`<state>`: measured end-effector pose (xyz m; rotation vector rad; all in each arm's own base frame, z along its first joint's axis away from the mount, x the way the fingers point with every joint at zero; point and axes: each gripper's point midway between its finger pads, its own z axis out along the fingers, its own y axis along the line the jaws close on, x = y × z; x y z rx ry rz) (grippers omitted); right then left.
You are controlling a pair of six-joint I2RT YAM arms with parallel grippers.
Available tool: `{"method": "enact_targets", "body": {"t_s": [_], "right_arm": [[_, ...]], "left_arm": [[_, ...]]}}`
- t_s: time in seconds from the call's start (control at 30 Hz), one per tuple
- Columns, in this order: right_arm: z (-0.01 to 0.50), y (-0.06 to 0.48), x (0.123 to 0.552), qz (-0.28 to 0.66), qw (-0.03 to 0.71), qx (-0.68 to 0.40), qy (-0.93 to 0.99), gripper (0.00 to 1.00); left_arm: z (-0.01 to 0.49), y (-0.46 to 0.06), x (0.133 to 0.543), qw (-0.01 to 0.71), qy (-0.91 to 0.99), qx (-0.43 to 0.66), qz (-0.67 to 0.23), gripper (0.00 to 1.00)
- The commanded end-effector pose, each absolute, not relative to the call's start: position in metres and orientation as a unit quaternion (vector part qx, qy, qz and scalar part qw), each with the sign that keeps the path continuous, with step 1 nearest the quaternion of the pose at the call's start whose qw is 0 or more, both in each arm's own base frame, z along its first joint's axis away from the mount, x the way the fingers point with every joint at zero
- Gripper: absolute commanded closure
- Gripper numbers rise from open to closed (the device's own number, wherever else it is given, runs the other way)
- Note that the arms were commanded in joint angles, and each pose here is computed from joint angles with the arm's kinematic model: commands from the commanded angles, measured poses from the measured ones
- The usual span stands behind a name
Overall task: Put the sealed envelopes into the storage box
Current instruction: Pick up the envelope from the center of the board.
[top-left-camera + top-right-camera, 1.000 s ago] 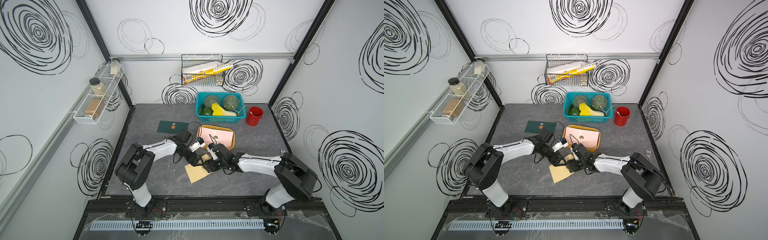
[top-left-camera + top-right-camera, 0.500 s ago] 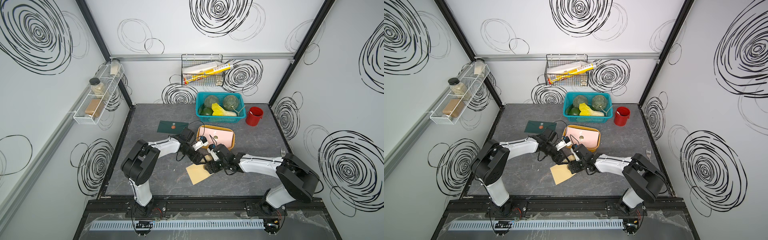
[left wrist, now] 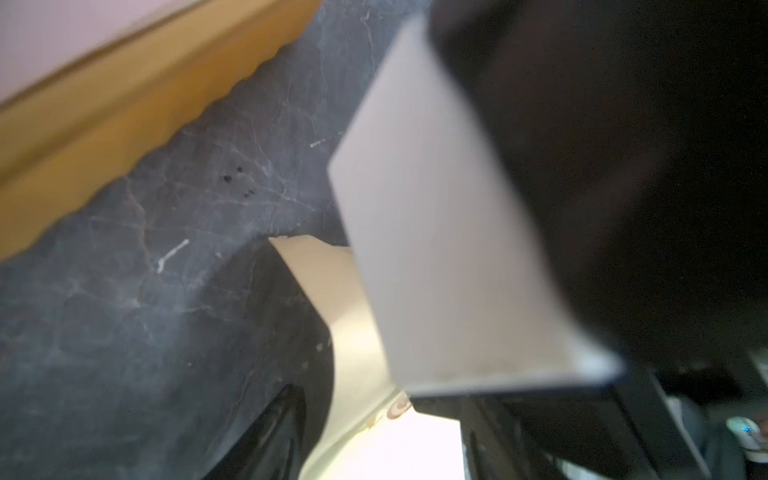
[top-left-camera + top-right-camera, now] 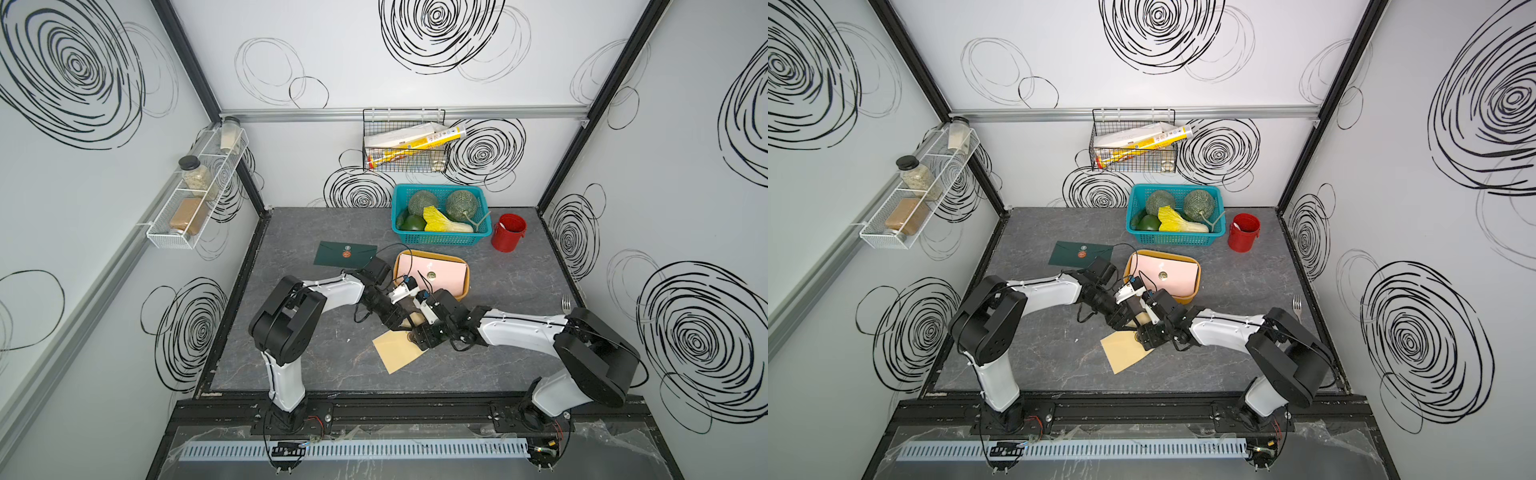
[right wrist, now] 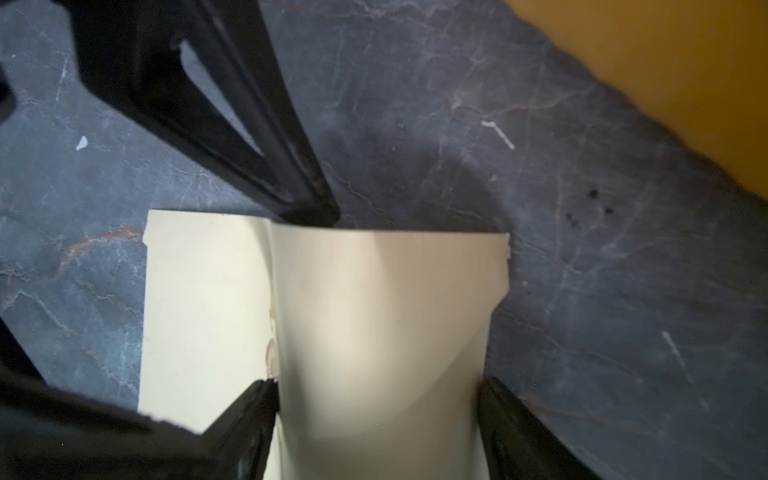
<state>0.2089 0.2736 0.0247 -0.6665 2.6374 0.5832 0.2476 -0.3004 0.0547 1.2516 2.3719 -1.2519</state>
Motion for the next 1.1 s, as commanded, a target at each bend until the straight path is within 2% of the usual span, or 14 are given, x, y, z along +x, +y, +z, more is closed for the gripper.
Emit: {"method": "enact_targets", "body": {"t_s": [0.0, 0.1, 0.13, 0.17, 0.2, 0.23, 0.27, 0.33, 0.47, 0.6, 0.8, 0.87, 1.07], "right_arm": [[0.003, 0.250, 0.193, 0.165, 0.134, -0.230, 0.949, 0.20], [0.002, 0.248, 0.194, 0.160, 0.136, -0.231, 0.950, 0.20], [0.002, 0.245, 0.195, 0.157, 0.137, -0.229, 0.951, 0.19], [0.002, 0.244, 0.196, 0.154, 0.139, -0.228, 0.951, 0.19], [0.004, 0.243, 0.197, 0.154, 0.141, -0.226, 0.951, 0.19], [0.005, 0.242, 0.199, 0.154, 0.143, -0.224, 0.952, 0.19], [0.006, 0.240, 0.200, 0.155, 0.145, -0.222, 0.952, 0.19], [0.008, 0.237, 0.202, 0.151, 0.145, -0.220, 0.953, 0.16], [0.038, 0.224, 0.206, 0.120, 0.154, -0.225, 0.955, 0.00], [0.089, 0.193, 0.218, 0.101, 0.196, -0.176, 0.959, 0.00], [0.146, 0.115, 0.289, 0.092, 0.306, 0.002, 0.948, 0.01], [0.144, 0.109, 0.315, 0.112, 0.309, 0.042, 0.944, 0.11], [0.118, 0.122, 0.362, 0.105, 0.279, 0.047, 0.953, 0.38]], "left_arm": [[0.063, -0.309, 0.228, 0.058, 0.775, 0.435, -0.454, 0.53], [0.064, -0.310, 0.226, 0.049, 0.775, 0.433, -0.458, 0.69], [0.064, -0.310, 0.226, 0.048, 0.775, 0.432, -0.458, 0.71], [0.065, -0.309, 0.226, 0.048, 0.776, 0.432, -0.458, 0.77], [0.067, -0.309, 0.226, 0.050, 0.777, 0.431, -0.456, 0.89], [0.068, -0.309, 0.227, 0.052, 0.778, 0.431, -0.454, 0.97], [0.070, -0.309, 0.227, 0.054, 0.778, 0.430, -0.454, 1.00], [0.074, -0.309, 0.229, 0.058, 0.781, 0.429, -0.450, 1.00], [0.090, -0.306, 0.237, 0.069, 0.797, 0.425, -0.424, 1.00], [0.114, -0.306, 0.252, 0.084, 0.816, 0.416, -0.394, 1.00], [0.152, -0.308, 0.262, 0.113, 0.837, 0.415, -0.339, 1.00], [0.162, -0.306, 0.265, 0.124, 0.849, 0.411, -0.308, 1.00], [0.189, -0.279, 0.293, 0.186, 0.881, 0.391, -0.191, 1.00]]}}
